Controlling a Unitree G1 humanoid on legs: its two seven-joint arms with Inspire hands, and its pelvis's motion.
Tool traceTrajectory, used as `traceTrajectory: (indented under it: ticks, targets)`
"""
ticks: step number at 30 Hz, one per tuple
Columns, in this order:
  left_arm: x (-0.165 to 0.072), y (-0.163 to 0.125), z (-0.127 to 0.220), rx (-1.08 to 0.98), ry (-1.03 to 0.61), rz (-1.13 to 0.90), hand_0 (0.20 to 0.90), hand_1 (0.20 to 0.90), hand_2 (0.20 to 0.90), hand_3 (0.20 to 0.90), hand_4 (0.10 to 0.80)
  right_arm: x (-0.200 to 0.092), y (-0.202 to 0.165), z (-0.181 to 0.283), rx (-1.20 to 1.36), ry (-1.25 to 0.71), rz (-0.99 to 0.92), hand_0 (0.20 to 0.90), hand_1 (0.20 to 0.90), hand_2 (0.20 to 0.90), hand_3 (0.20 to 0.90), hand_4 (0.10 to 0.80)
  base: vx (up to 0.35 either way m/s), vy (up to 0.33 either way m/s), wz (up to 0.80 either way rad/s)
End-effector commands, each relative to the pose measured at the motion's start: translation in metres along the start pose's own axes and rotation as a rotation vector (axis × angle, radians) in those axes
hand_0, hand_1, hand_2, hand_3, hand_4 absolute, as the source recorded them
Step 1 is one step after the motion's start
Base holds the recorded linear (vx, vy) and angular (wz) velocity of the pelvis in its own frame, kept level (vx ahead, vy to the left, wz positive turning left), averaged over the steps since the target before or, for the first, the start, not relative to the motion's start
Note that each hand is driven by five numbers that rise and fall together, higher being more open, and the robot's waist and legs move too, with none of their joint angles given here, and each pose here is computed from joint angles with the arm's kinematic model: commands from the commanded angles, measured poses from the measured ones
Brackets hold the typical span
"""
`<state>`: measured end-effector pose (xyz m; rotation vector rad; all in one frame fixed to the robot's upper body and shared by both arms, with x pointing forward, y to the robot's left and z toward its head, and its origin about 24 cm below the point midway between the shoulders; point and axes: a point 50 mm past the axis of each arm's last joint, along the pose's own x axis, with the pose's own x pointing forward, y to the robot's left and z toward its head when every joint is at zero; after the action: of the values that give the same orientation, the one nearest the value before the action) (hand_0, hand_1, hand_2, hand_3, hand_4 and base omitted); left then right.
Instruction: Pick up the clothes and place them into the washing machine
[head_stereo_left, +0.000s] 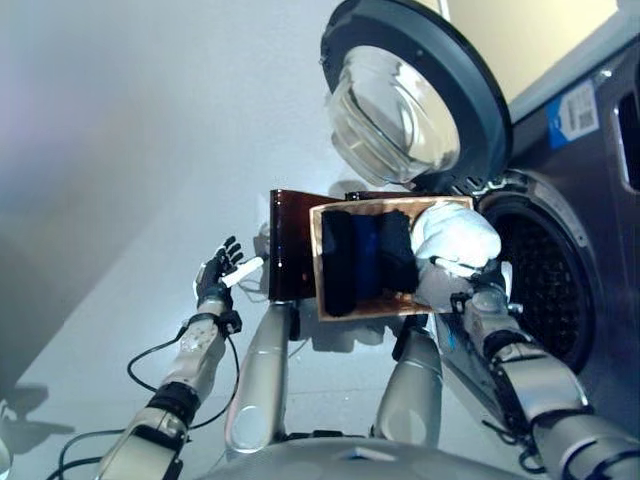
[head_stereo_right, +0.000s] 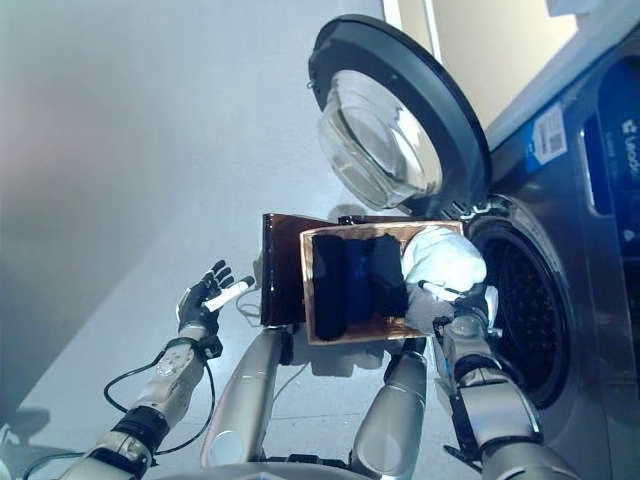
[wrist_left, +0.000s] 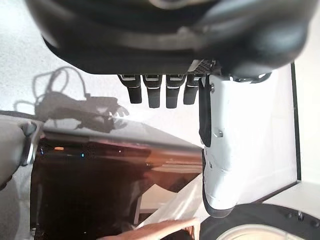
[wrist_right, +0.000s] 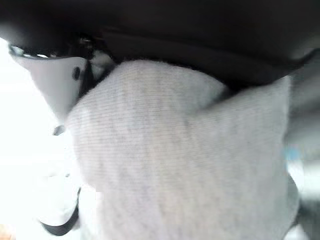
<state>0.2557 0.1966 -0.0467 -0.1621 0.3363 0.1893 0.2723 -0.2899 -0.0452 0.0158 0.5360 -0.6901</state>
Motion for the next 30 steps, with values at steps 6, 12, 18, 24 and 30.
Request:
traceTrajectory:
  ticks: [6, 12, 18, 24, 30]
  targets:
    - [-0.001, 0.023, 0.018, -0.101, -0.116, 0.117, 0.9, 0.9, 0.9, 0.9, 0.8, -0.002, -0.032, -0.001, 0.818, -0.059, -0.165, 0.2, 0.2, 0.2, 0.2, 0.3, 0.0, 0.002, -0.13]
    - [-0.002, 0.011, 0.009, -0.17, -0.081, 0.097, 0.9, 0.9, 0.9, 0.9, 0.8, -0.008, -0.018, -0.007, 1.424, -0.062, -0.247, 0.2, 0.2, 0.2, 0.2, 0.3, 0.023, 0.01, -0.06]
    - [-0.002, 0.0, 0.011, -0.171, -0.087, 0.054, 0.9, 0.9, 0.9, 0.9, 0.8, -0.003, -0.016, 0.04, 1.526, -0.17, -0.236, 0.2, 0.2, 0.2, 0.2, 0.3, 0.009, -0.001, -0.03]
    - [-0.002, -0.003, 0.011, -0.143, -0.081, 0.014, 0.9, 0.9, 0.9, 0.9, 0.8, 0.007, -0.037, 0.066, 1.585, -0.191, -0.322, 0.2, 0.2, 0.2, 0.2, 0.3, 0.013, -0.006, -0.03]
    - [-0.005, 0.001, 0.013, -0.097, -0.093, -0.009, 0.9, 0.9, 0.9, 0.9, 0.8, 0.013, -0.072, 0.098, 1.6, -0.247, -0.391, 0.2, 0.2, 0.2, 0.2, 0.3, 0.0, 0.0, 0.0]
